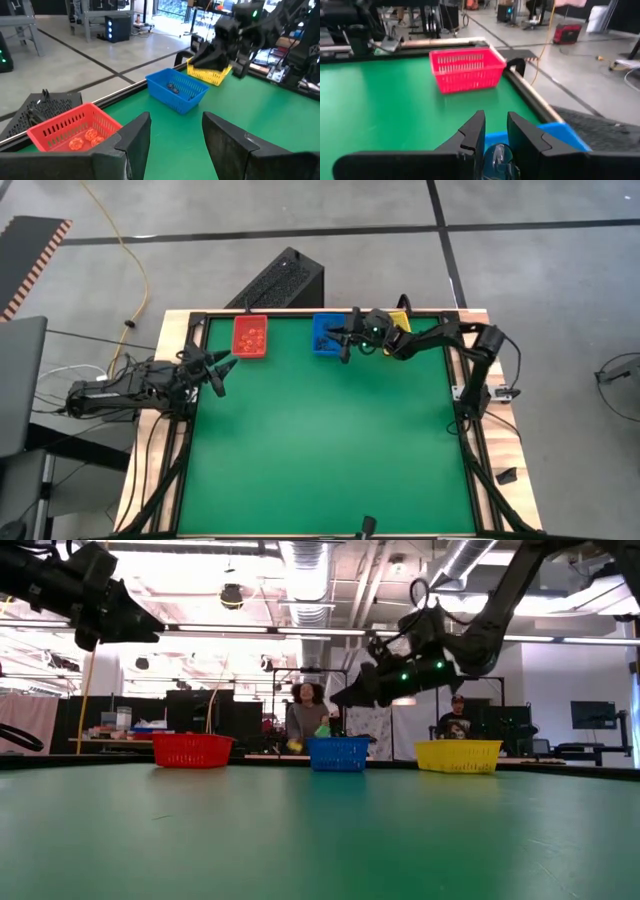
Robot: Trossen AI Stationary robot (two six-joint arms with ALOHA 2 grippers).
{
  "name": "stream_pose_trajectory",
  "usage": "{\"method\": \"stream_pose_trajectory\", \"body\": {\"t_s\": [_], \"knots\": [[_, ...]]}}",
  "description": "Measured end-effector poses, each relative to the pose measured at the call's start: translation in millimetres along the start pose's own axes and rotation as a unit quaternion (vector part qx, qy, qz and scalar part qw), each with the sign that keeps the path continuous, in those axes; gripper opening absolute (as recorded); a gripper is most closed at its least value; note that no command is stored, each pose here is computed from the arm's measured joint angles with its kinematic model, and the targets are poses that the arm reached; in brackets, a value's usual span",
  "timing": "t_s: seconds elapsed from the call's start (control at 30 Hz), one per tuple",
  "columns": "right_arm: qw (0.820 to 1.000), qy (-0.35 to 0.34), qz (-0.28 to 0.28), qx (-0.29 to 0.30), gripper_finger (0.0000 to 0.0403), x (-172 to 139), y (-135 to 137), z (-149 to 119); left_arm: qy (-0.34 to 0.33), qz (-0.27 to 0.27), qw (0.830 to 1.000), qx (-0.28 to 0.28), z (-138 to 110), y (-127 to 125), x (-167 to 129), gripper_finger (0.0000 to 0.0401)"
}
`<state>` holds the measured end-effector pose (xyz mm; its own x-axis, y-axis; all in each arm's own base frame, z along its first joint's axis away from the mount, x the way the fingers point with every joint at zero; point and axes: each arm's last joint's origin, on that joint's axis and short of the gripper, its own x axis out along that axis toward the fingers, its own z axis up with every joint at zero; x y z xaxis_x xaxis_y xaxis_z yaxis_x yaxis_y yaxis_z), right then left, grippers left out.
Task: Sort Halloween decoration
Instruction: Put the black skull toy into the blue bin, then return to Home Position
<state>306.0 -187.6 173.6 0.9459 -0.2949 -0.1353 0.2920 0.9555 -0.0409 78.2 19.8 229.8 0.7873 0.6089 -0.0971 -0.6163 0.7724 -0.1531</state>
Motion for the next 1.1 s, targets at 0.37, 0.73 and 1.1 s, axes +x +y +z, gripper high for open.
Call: {"method": "stream_pose_trajectory", "body": {"t_s": [0.37,0.73,1.1], "knots": [[1.000,0.005,-0.001,0.012,0.0103,10,-2,-7,-0.017,-0.003,1.000,0.000,4,-1,0,0.0169],[0.999,0.018,-0.022,0.018,0.0103,9,-5,-9,-0.019,-0.004,1.000,-0.004,4,-1,0,0.0169],[0.995,0.030,-0.069,0.060,0.0221,7,-13,-12,-0.019,-0.004,1.000,-0.018,4,-1,0,0.0169]]}}
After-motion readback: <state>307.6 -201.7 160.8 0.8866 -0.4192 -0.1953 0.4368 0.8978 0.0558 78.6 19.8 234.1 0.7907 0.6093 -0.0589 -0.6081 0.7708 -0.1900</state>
